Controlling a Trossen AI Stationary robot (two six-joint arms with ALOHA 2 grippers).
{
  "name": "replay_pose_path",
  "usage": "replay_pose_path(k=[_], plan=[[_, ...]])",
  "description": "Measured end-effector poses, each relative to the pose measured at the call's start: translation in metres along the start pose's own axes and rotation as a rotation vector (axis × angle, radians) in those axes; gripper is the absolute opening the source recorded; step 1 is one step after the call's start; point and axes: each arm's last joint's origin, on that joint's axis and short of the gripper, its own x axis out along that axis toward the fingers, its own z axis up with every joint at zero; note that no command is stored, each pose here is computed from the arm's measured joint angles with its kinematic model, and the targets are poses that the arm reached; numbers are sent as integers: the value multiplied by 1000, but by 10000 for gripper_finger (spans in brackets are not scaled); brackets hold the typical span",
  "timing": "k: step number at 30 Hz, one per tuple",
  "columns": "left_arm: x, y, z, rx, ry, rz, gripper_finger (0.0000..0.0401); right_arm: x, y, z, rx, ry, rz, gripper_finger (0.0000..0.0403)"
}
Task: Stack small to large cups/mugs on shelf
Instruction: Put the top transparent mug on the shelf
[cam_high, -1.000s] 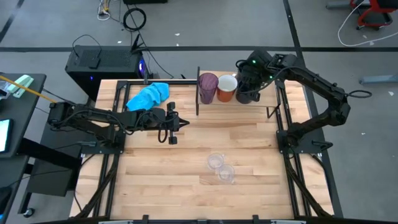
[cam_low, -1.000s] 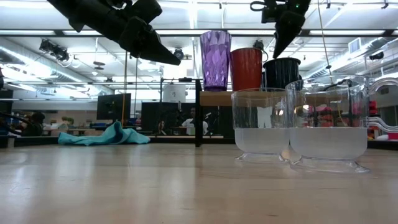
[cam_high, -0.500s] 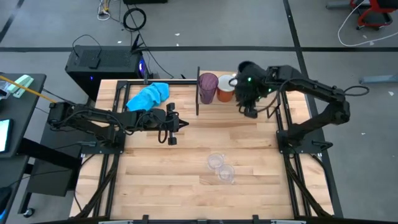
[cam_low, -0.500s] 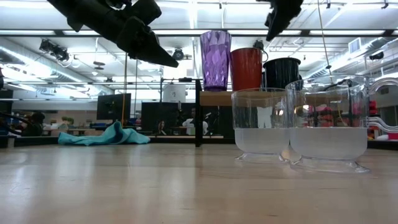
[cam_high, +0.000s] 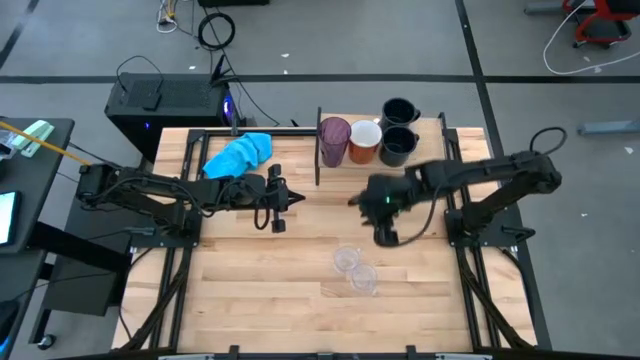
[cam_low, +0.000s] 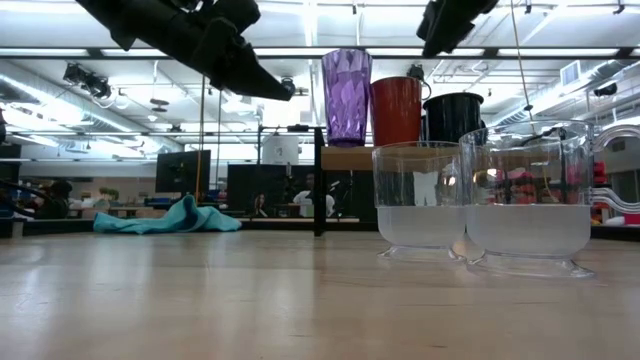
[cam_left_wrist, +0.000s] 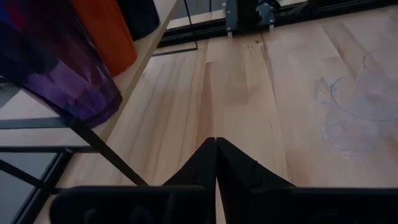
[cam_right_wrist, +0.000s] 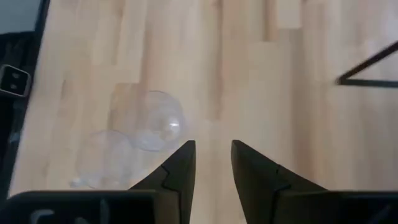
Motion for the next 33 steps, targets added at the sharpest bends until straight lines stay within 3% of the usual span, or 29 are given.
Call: replay_pose_path(k=[7,18,27,33], plan=[[0,1,3,-5,-33,6,24,25,38,-18,130,4,37,110],[0,1,4,-62,-45,7,13,51,92,-37,205,20,1,110],[0,1,6,-66,-60,9,31,81,103,-43,204,105,-29,110],[0,2,10,-69,-102,18,27,93,99,-33,145,45,-18,110]])
